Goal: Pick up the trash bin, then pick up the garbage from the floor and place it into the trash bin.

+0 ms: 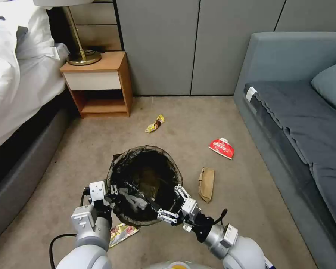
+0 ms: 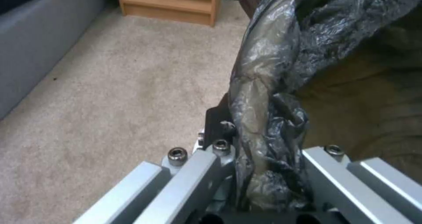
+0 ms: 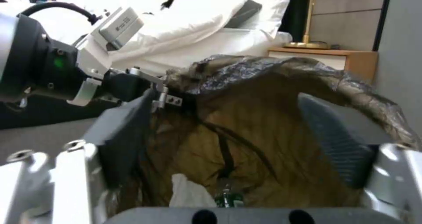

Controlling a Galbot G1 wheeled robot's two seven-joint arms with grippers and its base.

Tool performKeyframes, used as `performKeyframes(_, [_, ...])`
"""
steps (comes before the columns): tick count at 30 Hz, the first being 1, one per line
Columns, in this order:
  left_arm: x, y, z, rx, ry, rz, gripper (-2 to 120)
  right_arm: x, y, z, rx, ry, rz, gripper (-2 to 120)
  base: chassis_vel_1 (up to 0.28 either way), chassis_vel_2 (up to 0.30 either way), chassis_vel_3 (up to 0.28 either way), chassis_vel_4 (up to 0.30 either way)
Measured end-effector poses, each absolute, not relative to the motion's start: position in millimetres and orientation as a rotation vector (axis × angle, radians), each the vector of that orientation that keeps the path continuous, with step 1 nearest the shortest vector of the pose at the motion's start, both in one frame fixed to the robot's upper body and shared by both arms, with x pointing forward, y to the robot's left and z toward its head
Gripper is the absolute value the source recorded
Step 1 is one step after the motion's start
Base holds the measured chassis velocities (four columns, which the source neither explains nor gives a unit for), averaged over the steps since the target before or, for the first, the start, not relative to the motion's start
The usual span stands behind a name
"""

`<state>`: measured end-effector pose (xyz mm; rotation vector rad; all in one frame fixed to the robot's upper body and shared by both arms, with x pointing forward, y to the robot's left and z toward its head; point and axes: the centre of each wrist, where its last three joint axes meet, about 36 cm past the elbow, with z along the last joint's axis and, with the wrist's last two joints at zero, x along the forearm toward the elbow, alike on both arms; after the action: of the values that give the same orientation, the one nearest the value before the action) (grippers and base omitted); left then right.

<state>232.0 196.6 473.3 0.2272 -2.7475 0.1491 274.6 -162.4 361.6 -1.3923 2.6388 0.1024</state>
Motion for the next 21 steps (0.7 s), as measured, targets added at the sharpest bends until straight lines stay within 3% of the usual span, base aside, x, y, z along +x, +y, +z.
performKeyframes(4, [231.8, 196.7, 472.8, 0.228, -2.746, 0.147, 1, 276.4, -159.6, 377.1, -1.334, 2.604, 0.097, 97, 0.000, 0.000, 0.000, 0.000])
performKeyframes(7, [232.0, 197.3, 471.2, 0.232, -2.744, 0.140, 1, 277.2, -155.1, 396.3, -1.233, 2.583, 0.097, 100, 0.000, 0.000, 0.000, 0.000])
performKeyframes(12, [233.7, 199.2, 466.3, 0.247, -2.746, 0.127, 1, 274.1, -153.2, 441.3, -0.721, 2.662, 0.029, 100, 0.000, 0.000, 0.000, 0.000])
performKeyframes(21, [235.3, 199.6, 463.3, 0.251, -2.748, 0.121, 1, 240.3, -167.1, 402.3, -0.414, 2.878, -0.037, 100, 0.000, 0.000, 0.000, 0.000])
